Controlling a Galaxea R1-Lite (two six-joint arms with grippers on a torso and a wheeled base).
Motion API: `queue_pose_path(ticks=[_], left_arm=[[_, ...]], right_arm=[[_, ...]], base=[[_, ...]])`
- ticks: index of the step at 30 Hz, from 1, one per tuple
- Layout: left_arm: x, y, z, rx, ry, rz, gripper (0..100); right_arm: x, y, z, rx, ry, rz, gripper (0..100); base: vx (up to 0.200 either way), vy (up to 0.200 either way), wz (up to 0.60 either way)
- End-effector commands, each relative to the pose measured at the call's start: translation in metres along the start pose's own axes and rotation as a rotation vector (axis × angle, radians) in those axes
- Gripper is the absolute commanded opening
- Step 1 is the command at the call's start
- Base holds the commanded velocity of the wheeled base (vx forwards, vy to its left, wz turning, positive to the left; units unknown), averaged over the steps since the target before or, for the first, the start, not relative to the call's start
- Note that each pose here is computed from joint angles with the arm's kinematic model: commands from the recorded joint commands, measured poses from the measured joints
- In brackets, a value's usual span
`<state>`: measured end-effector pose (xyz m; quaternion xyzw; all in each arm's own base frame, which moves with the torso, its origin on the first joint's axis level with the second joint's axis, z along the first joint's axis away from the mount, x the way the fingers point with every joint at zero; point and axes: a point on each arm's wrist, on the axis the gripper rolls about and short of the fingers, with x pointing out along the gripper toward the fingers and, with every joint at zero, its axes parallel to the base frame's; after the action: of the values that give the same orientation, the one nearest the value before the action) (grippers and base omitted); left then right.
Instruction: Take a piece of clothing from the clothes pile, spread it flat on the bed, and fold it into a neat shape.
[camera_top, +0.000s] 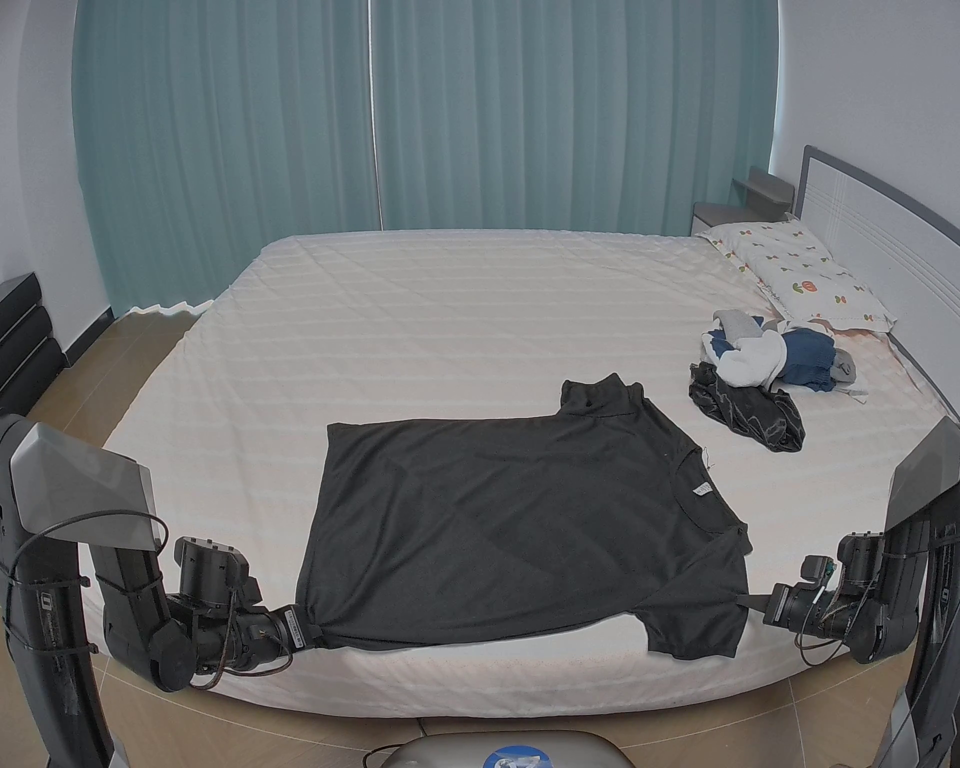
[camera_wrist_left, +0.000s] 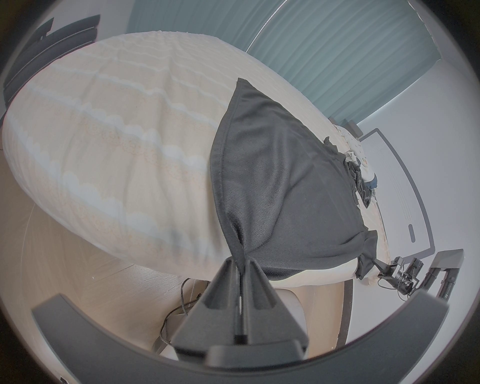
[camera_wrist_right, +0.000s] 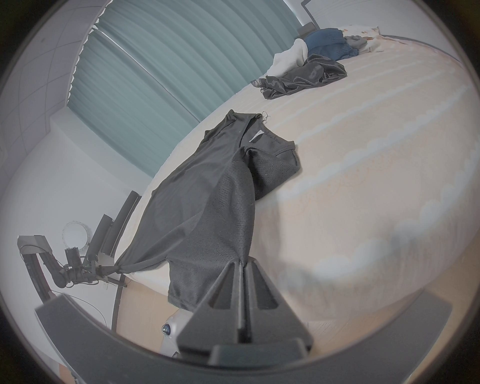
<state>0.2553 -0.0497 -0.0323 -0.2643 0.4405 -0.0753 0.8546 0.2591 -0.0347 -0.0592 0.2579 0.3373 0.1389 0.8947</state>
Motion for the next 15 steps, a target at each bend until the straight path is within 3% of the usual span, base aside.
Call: queue_pose_path(ticks=[1, 15], left_arm=[[-0.001, 0.0, -0.001, 0.001, 0.002, 0.003, 0], [-0.012, -0.003, 0.001, 0.019, -0.046, 0.039, 0]], right_arm=[[-0.009, 0.004, 0.001, -0.001, -0.011, -0.004, 0], [-0.045, 0.008, -0.024, -0.003, 0.089, -0.048, 0]], base=[[0.0, 0.0, 0.0], [0.0, 0.0, 0.0]])
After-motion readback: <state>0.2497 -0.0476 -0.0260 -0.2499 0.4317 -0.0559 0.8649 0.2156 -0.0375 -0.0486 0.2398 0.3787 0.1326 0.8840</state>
